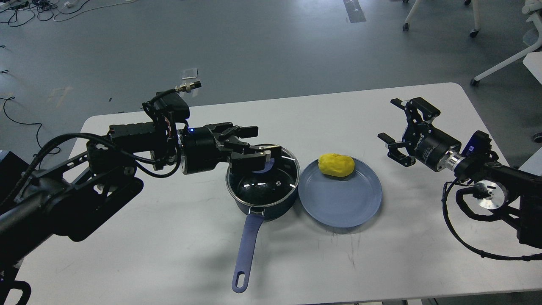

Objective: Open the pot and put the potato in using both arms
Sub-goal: 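Lower the left gripper and grasp the blue knob of the lid, then lift the lid off the saucepan and set it on the table nearer the left arm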

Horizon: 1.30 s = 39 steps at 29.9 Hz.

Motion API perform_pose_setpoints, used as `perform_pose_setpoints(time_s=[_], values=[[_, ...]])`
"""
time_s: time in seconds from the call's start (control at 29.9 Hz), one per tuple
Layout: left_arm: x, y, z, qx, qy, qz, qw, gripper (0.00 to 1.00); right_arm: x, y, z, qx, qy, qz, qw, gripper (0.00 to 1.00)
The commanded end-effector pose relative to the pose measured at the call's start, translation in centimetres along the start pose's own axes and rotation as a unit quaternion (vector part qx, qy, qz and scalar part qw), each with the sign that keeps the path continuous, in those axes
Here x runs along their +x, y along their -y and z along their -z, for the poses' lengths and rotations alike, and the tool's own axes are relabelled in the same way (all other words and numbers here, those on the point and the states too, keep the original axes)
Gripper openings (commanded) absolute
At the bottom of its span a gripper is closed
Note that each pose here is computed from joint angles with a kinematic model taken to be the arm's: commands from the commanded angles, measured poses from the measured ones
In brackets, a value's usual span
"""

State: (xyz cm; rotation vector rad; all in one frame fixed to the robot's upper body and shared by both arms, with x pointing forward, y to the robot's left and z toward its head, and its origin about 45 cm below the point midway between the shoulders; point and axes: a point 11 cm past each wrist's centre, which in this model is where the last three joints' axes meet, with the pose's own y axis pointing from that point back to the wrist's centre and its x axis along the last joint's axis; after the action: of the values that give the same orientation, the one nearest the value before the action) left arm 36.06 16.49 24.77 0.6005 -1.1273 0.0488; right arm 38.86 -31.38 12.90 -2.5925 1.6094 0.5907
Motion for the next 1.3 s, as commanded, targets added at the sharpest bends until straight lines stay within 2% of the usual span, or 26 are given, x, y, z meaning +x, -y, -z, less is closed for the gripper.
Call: perform_pose_setpoints(time_s=[0.0,0.33,0.77,0.9,0.97,1.0,1.07,1.1,1.14,1.27], values=[[-1.4,0.7,0.8,0.018,0.038,0.021,0.999,0.98,0.0,-0.1,-0.2,-0.002,0.000,0.000,1.000,1.00],[-3.5,1.2,2.3,0.042,0.053,0.047,0.997,0.98,-0.1,-0.1,-0.3,-0.003,0.002,0.002,1.000,1.00],[-4.6,1.9,2.2,0.038,0.044,0.057,0.997,0.97,-0.1,-0.3,-0.6,-0.005,0.003,0.001,1.000,1.00],[-4.6,1.9,2.2,0.038,0.044,0.057,0.997,0.92,-0.2,-0.2,-0.6,-0.005,0.004,0.001,1.000,1.00],[-4.6,1.9,2.3,0.039,0.044,0.058,0.997,0.83,-0.2,-0.2,-0.6,-0.005,0.004,0.001,1.000,1.00],[-4.6,1.9,2.3,0.039,0.044,0.058,0.997,0.71,-0.2,-0.2,-0.6,-0.005,0.004,0.001,1.000,1.00],[-4.6,1.9,2.4,0.040,0.043,0.058,0.997,0.58,-0.2,-0.2,-0.6,-0.005,0.004,0.001,1.000,1.00],[-4.5,1.9,2.4,0.041,0.044,0.056,0.997,0.46,-0.2,-0.2,-0.6,-0.005,0.004,0.001,1.000,1.00],[-4.4,2.1,2.2,0.038,0.045,0.055,0.997,0.40,-0.2,-0.2,-0.6,-0.005,0.004,0.001,1.000,1.00],[-3.9,2.3,2.1,0.036,0.050,0.048,0.997,0.35,-0.1,-0.2,-0.6,-0.005,0.004,0.001,1.000,1.00]])
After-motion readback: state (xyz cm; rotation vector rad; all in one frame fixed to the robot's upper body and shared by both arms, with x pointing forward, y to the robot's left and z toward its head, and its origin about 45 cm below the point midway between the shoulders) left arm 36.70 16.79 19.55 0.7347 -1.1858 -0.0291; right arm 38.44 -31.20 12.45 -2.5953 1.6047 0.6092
